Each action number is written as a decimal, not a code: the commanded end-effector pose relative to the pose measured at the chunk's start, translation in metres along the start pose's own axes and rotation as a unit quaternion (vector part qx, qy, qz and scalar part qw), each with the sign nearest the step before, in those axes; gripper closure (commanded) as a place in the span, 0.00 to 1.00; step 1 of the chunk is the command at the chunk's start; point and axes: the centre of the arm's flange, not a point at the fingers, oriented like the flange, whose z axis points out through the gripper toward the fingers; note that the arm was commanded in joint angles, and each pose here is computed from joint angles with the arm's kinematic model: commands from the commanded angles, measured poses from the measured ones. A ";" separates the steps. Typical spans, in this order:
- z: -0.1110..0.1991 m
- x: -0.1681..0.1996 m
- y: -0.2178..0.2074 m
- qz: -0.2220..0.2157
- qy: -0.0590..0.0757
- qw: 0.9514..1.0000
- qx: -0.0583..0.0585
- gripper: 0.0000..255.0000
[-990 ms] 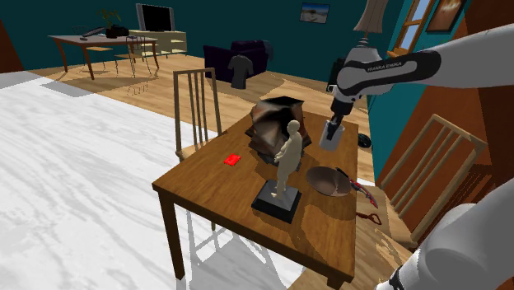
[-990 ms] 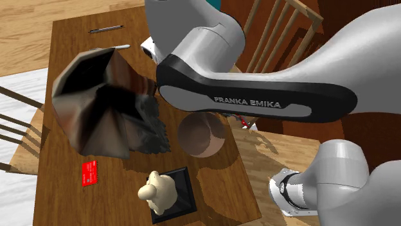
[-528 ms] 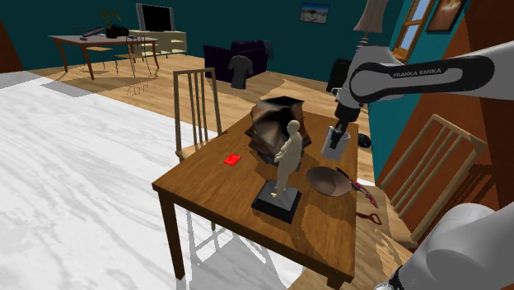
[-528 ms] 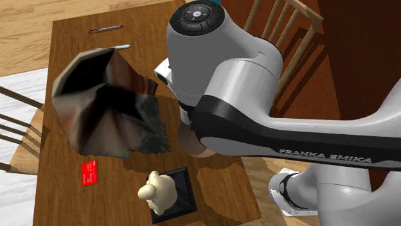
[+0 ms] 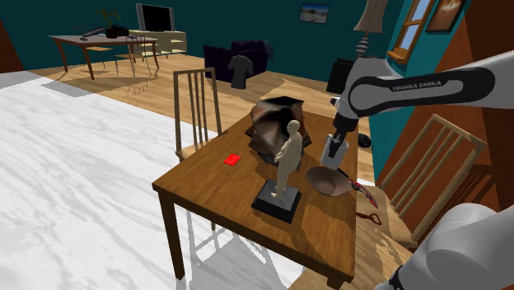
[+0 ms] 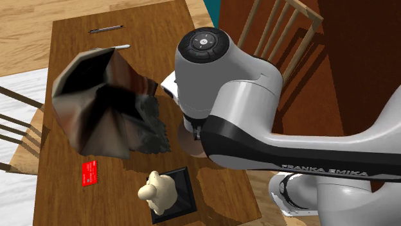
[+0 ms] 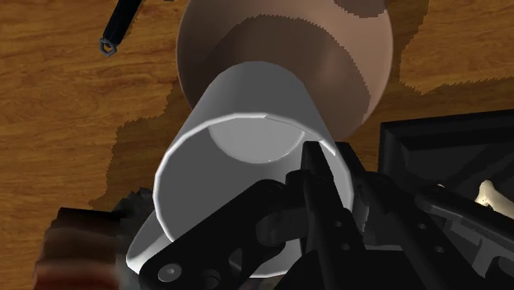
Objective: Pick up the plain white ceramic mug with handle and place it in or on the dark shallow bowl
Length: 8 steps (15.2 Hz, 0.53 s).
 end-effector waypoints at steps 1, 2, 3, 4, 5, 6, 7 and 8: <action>0.010 -0.001 -0.001 0.000 0.000 1.000 0.000 1.00; 0.016 -0.001 -0.001 0.000 0.000 1.000 0.000 1.00; 0.021 -0.001 -0.001 0.000 0.000 1.000 0.000 1.00; 0.026 -0.002 -0.001 0.000 0.000 1.000 0.000 1.00; 0.031 -0.002 -0.001 0.000 0.000 1.000 0.000 1.00; 0.037 -0.002 -0.001 0.000 0.000 1.000 0.000 1.00; 0.042 -0.002 -0.002 0.000 0.000 1.000 0.000 1.00; 0.047 -0.003 -0.002 0.000 0.000 1.000 0.000 1.00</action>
